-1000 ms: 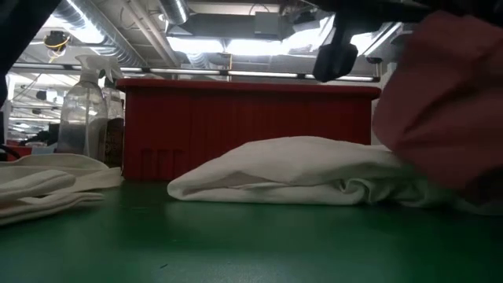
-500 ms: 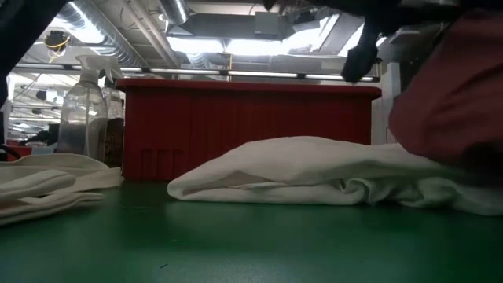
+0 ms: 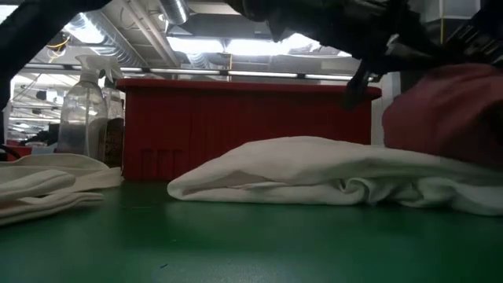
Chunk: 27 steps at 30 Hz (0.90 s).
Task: Fold Laundry from Bin
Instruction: Fold the pink underwear
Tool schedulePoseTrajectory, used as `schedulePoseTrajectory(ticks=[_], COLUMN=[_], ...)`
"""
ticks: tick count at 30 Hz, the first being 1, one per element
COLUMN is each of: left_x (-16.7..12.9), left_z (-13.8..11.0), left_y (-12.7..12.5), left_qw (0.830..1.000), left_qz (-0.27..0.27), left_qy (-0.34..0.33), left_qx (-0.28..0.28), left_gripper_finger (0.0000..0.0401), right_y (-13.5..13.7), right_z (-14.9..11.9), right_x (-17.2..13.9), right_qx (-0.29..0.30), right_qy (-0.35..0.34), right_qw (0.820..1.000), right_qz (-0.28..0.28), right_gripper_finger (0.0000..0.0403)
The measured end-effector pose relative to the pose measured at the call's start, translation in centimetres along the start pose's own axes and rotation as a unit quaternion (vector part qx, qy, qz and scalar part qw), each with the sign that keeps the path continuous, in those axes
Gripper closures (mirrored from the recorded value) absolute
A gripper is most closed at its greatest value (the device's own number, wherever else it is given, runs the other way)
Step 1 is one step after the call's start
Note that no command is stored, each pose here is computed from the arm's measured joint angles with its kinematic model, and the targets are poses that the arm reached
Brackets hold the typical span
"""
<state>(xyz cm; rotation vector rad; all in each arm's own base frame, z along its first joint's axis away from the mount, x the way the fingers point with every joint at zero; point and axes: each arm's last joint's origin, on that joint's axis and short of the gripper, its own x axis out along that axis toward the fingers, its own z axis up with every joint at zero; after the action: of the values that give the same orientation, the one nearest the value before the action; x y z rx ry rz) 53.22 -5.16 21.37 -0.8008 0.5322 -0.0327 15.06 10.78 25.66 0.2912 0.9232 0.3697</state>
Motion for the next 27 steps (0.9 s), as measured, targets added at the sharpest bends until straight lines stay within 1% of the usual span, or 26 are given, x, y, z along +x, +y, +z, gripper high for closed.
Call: schedulePoseTrajectory(ticks=[3, 5, 8, 11, 13, 17, 22, 27], left_x=[0.0, 0.0, 0.1, 0.1, 0.1, 0.1, 0.2, 0.3], left_z=[0.0, -0.2, -0.3, -0.3, -0.4, -0.8, -1.4, -1.9], left_y=[0.1, 0.0, -0.2, -0.2, -0.2, -0.5, -1.0, -1.4], left_qw=[1.0, 1.0, 1.0, 1.0, 1.0, 0.998, 0.995, 0.988], left_qz=[0.004, 0.007, 0.009, 0.014, 0.023, 0.043, 0.048, 0.07], left_qy=[0.0, -0.001, -0.007, -0.007, -0.011, -0.027, -0.026, -0.039], left_qx=[0.0, 0.002, 0.004, 0.004, 0.018, 0.049, 0.085, 0.132], left_gripper_finger=[0.04, 0.04, 0.04, 0.04, 0.0399, 0.0391, 0.0381, 0.0368], right_y=[0.3, 0.7, 1.0, 1.3, 1.4, 1.2, 0.9, 0.5], right_z=[0.0, -0.1, -0.1, -0.4, -0.5, -0.8, -1.3, -2.1], right_x=[0.0, 0.0, 0.6, 1.3, 2.0, 3.6, 5.8, 7.7], right_qx=[-0.005, -0.014, -0.024, -0.035, -0.041, -0.049, -0.055, -0.048], right_qy=[-0.005, -0.015, -0.031, -0.031, -0.028, -0.007, 0.039, 0.088], right_qw=[1.0, 1.0, 0.999, 0.998, 0.996, 0.992, 0.988, 0.982], right_qz=[0.01, 0.004, -0.026, -0.051, -0.071, -0.113, -0.14, -0.163], right_gripper_finger=[0.0258, 0.0258, 0.0258, 0.0258, 0.0258, 0.0258, 0.0258, 0.0258])
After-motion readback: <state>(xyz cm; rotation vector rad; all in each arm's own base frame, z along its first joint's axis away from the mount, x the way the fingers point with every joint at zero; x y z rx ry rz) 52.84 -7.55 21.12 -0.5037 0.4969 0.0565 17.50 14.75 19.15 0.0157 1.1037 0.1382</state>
